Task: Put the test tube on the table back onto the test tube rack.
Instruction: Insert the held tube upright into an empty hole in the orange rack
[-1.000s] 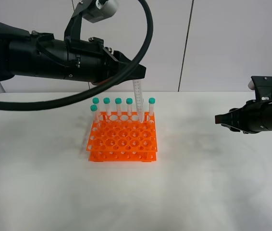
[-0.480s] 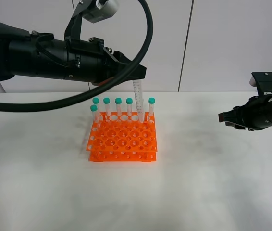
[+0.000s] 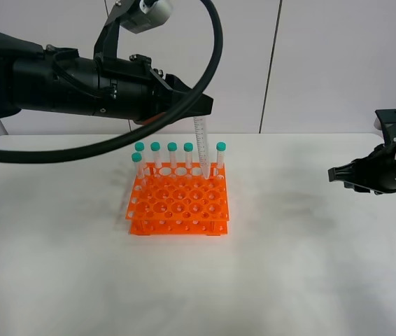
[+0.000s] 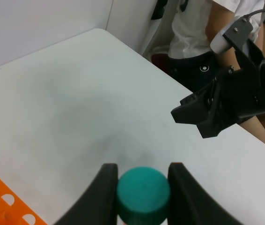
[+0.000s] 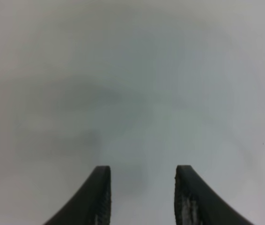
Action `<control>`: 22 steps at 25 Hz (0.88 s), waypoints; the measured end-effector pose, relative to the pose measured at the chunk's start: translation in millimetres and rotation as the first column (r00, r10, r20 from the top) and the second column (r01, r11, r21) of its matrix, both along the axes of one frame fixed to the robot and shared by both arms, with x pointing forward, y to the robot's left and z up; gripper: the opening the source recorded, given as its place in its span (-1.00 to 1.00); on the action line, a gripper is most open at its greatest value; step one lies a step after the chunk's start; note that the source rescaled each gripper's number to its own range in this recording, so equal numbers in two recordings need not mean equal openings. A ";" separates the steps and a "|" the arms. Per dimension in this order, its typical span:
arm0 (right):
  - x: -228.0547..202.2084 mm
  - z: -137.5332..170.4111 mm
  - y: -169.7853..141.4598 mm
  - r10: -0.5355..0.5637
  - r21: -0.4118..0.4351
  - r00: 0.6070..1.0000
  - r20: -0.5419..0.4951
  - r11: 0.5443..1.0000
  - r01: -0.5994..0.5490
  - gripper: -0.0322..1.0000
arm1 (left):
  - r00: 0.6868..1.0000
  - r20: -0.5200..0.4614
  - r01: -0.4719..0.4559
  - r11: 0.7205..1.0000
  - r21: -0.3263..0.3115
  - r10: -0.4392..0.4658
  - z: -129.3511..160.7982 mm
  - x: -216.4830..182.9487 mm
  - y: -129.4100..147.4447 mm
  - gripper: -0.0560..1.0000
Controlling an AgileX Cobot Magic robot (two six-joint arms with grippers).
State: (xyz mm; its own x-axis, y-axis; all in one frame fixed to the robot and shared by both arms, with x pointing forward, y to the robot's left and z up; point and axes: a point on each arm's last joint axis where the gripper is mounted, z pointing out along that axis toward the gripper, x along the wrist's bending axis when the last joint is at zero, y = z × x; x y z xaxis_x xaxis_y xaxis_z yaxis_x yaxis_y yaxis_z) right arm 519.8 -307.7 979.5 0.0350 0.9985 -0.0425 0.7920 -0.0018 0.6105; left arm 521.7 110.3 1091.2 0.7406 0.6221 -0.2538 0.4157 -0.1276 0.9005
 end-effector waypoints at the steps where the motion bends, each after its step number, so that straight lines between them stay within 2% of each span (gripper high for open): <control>1: -0.3 -0.3 -0.1 -0.001 0.000 1.000 -0.005 1.000 0.001 0.70 | 1.000 0.000 0.000 1.000 0.000 0.000 0.0 0.0 0.0 -0.89; 7: 0.9 3.5 -5.3 -0.023 -0.005 0.999 -0.023 1.000 0.023 0.70 | 1.000 0.000 0.001 1.000 0.000 -0.001 0.0 -0.1 0.0 -0.89; 17: 0.0 10.4 -45.0 -0.136 -0.030 0.990 -0.030 0.990 0.135 0.70 | 1.000 0.000 0.001 1.000 0.000 -0.001 0.0 -0.1 0.0 -0.89; 22: -0.7 10.1 -46.2 -0.131 -0.038 0.991 -0.038 0.991 0.129 0.70 | 1.000 0.000 0.001 1.000 0.000 -0.001 0.0 -0.1 0.0 -0.89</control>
State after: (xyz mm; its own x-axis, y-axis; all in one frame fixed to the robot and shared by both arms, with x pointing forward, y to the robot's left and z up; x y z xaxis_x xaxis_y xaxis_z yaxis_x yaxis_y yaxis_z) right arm 519.0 -353.9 989.5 0.1620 0.9834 -0.0816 0.8106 -0.0854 0.5794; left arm 521.6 110.2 1091.2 0.7410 0.6216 -0.2540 0.4158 -0.1278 0.9004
